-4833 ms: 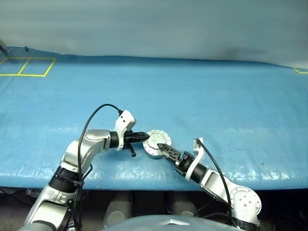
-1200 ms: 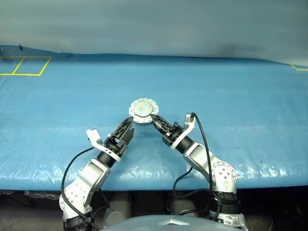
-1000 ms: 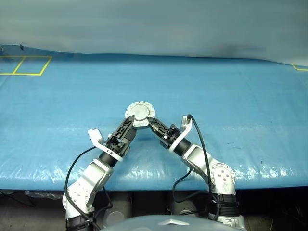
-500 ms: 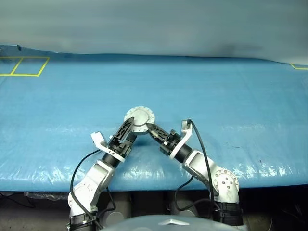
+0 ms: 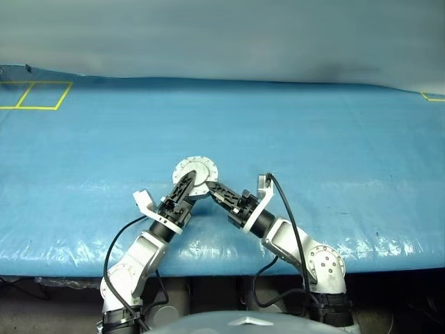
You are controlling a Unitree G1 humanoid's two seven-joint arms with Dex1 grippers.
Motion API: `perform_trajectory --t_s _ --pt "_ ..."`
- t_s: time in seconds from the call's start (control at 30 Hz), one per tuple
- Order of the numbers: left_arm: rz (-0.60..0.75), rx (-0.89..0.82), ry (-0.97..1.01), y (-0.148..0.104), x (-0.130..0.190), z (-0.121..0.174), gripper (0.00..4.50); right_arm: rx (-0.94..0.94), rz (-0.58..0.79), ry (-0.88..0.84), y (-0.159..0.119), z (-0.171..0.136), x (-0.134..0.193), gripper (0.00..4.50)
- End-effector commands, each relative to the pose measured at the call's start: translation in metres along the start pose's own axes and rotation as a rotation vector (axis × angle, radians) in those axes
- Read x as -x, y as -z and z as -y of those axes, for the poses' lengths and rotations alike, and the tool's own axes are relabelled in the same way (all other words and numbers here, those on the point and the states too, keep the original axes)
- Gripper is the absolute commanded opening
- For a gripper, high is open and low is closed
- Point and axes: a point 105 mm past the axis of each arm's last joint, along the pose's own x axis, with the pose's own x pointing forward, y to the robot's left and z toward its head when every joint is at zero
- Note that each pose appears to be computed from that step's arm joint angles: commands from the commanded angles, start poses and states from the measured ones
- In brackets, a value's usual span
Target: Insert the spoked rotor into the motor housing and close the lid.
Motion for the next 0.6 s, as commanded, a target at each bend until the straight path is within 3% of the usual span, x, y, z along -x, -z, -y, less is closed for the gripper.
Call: perform_trajectory --t_s 0.03,0.17,0.47,0.5,0.6 --pt "-0.004 0.024 0.044 0.005 -0.003 0.007 2.40 0.038 0.003 -0.121 0.001 -0.028 -0.002 1.20" --pt "-0.002 0.022 0.041 0.004 -0.003 0.007 2.42 0.066 -0.003 -0.163 0.002 -0.034 0.001 1.20" --pt "0.077 -0.059 0.012 -0.027 -0.009 0.010 2.42 0.196 0.038 -0.106 -0.003 -0.024 0.022 4.28" --pt "0.099 -0.086 -0.003 -0.036 -0.011 0.010 2.42 0.299 0.020 -0.045 -0.002 -0.017 0.026 4.50" --pt "0.150 -0.129 -0.026 -0.055 -0.015 0.011 2.42 0.514 -0.026 0.056 0.001 -0.003 0.033 4.50"
